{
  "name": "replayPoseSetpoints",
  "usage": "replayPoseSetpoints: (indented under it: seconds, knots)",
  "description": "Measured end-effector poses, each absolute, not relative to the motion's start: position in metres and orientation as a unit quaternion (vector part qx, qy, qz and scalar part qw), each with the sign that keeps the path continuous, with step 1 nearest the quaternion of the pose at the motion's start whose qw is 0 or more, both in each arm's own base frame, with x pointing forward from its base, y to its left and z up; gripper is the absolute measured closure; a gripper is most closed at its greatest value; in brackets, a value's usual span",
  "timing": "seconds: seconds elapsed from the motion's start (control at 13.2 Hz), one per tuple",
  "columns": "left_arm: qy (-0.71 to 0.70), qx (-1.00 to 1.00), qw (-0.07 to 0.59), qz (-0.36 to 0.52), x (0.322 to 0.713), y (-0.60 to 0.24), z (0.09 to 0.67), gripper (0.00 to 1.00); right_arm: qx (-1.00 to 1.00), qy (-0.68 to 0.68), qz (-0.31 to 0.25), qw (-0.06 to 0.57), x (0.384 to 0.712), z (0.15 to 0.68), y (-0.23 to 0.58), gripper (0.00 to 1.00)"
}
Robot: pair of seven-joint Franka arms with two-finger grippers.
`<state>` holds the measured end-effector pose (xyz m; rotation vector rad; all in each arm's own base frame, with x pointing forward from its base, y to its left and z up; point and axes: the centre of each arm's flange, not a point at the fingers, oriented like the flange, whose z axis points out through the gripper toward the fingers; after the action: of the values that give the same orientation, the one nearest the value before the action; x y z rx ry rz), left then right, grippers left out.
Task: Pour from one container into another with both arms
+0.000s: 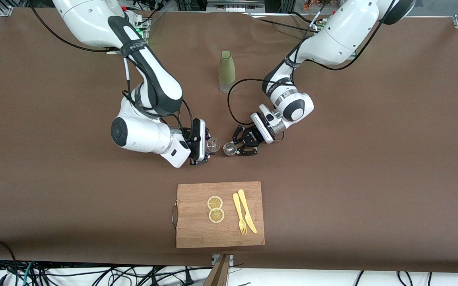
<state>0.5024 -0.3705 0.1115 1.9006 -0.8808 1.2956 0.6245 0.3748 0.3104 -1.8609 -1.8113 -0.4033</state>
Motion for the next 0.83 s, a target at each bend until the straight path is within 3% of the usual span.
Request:
replayPoseSetpoints:
  seconds: [0.83]
  knots:
    - [-0.348, 0.72, 0.33, 0.502, 0.501, -0.387, 0.117, 0.79, -0.659, -0.717, -0.113, 0.195, 0.618, 0.294, 0.382, 0.52]
